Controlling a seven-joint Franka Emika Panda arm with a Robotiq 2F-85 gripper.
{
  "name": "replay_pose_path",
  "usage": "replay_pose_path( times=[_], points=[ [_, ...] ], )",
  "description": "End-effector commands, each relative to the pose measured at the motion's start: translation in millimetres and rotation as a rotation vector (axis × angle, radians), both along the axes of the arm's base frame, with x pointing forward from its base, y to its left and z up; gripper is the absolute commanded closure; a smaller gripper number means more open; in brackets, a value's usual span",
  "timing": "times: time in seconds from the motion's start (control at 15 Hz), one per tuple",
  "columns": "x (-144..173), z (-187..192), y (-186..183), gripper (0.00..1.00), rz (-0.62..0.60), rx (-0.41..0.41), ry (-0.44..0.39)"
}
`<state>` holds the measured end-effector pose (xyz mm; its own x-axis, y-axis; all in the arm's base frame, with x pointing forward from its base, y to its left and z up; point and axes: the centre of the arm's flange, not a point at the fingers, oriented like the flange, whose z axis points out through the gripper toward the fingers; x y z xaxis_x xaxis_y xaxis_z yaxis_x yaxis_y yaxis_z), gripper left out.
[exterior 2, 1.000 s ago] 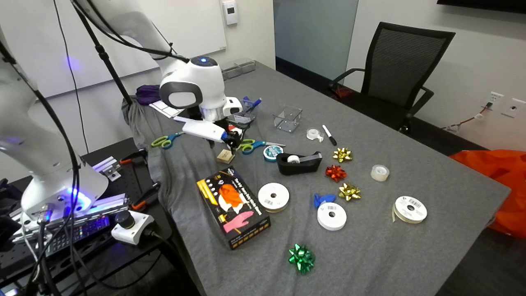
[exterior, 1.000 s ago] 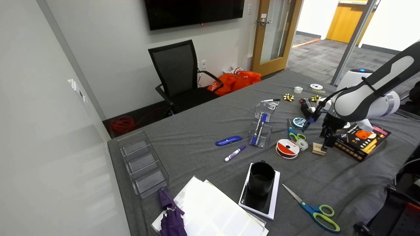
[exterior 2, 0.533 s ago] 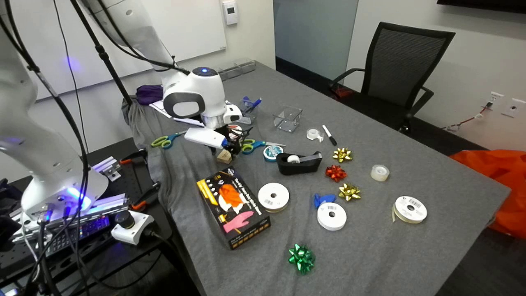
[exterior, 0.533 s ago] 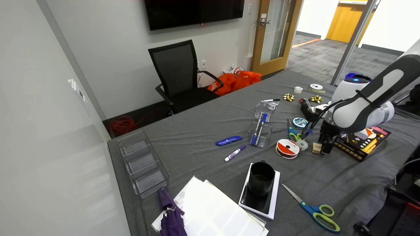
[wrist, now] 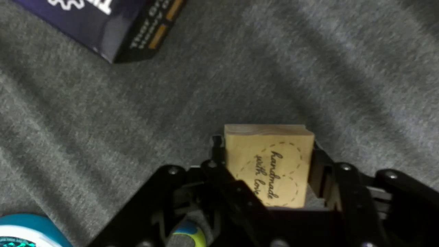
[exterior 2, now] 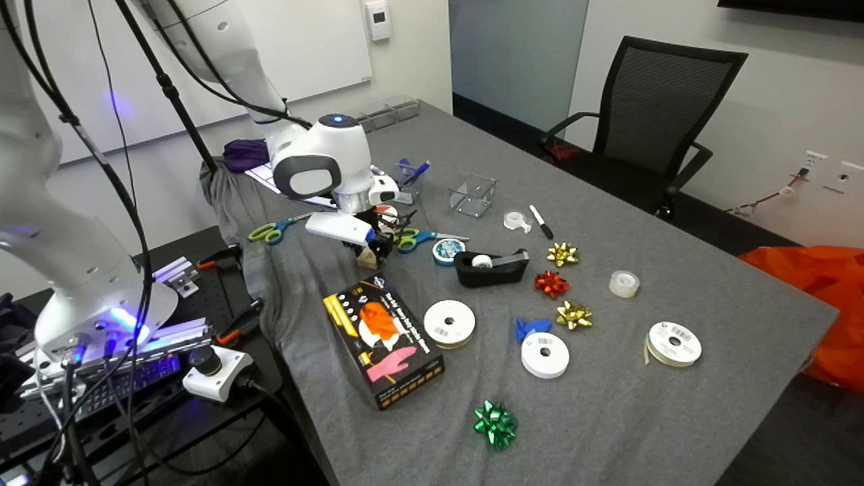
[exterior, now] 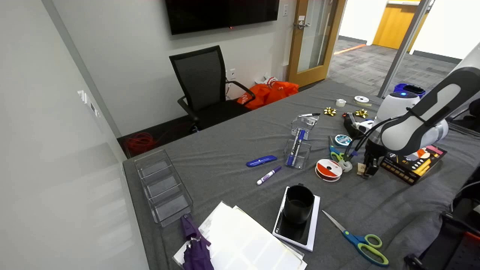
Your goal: Put the block onto the black box
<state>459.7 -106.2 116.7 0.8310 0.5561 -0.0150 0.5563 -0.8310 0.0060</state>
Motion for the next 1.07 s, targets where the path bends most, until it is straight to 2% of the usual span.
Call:
replay_pose_path(
  times=[0.0, 0.47, 1.0],
  points=[
    [-1.9, 0.8, -8.1, 0.69, 0.012, -0.004, 0.017],
    [-1.8, 39.7, -12.0, 0.69, -0.025, 0.031, 0.002],
    [38.3, 98.6, -15.2, 0.69, -0.175, 0.085, -0.048]
  ],
)
